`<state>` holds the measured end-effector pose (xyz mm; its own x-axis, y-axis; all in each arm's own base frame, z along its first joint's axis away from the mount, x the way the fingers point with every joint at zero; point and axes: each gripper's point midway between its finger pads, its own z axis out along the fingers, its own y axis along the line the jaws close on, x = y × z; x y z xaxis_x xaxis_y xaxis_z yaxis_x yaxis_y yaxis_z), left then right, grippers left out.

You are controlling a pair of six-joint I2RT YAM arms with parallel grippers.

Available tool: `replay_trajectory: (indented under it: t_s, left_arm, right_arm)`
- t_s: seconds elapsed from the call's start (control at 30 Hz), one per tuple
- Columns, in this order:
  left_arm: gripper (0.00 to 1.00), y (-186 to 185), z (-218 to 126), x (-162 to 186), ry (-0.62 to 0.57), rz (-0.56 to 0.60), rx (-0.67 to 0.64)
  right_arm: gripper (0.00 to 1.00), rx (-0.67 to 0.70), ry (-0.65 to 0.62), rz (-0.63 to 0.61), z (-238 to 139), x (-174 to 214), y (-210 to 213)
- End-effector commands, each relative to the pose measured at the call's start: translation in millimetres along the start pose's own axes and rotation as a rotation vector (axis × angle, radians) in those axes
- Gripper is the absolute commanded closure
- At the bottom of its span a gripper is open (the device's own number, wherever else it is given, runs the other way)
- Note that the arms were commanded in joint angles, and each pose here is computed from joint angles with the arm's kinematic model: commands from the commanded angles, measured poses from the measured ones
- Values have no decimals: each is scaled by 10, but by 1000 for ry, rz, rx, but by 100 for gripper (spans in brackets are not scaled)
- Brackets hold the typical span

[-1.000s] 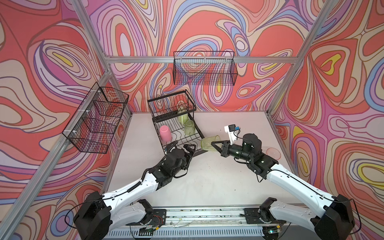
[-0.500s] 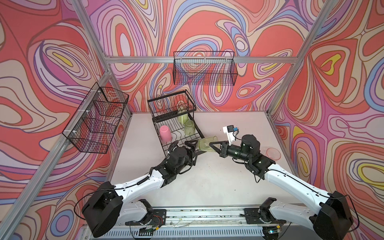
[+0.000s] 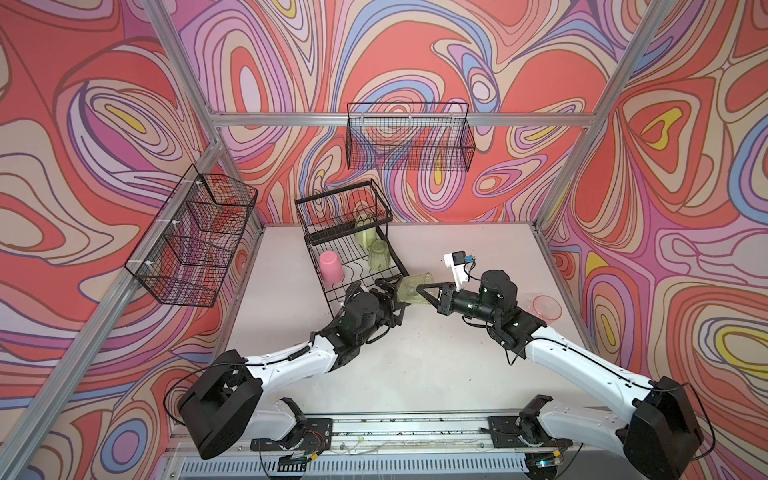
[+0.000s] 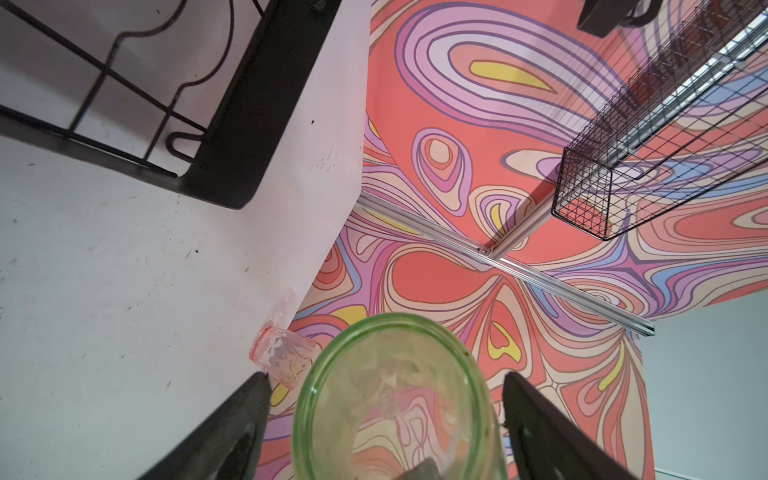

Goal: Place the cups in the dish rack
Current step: 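Grasp the green glass's body with the left gripper while the right gripper holds it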

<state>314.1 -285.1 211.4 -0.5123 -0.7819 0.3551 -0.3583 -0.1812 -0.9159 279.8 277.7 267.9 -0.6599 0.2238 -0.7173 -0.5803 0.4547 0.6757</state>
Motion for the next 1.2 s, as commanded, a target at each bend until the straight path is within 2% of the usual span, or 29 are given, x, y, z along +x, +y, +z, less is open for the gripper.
replay_trajectory:
  t_s: [0.0,0.33,0.67,0.8,1.03,1.07,1.17]
  left_arm:
    - [11,-216,42,115,35,-39,74]
    - [14,-269,100,219,66,-38,85]
    - [18,-243,124,174,43,-23,93]
    - [26,-224,154,168,42,-22,97]
    - [29,-244,169,151,25,30,102]
    - [29,-240,167,136,16,42,99]
    - [30,-241,160,102,-4,71,104]
  right_arm:
    - [100,-37,-9,-10,32,-8,56]
    - [100,-36,-12,-3,49,-5,39]
    - [100,-41,-13,-1,44,-9,58]
    - [100,-42,-11,1,39,4,61]
    - [100,-26,-10,2,38,10,31]
    - [98,-21,-10,2,38,13,25]
    - [83,-6,-17,2,28,-4,6]
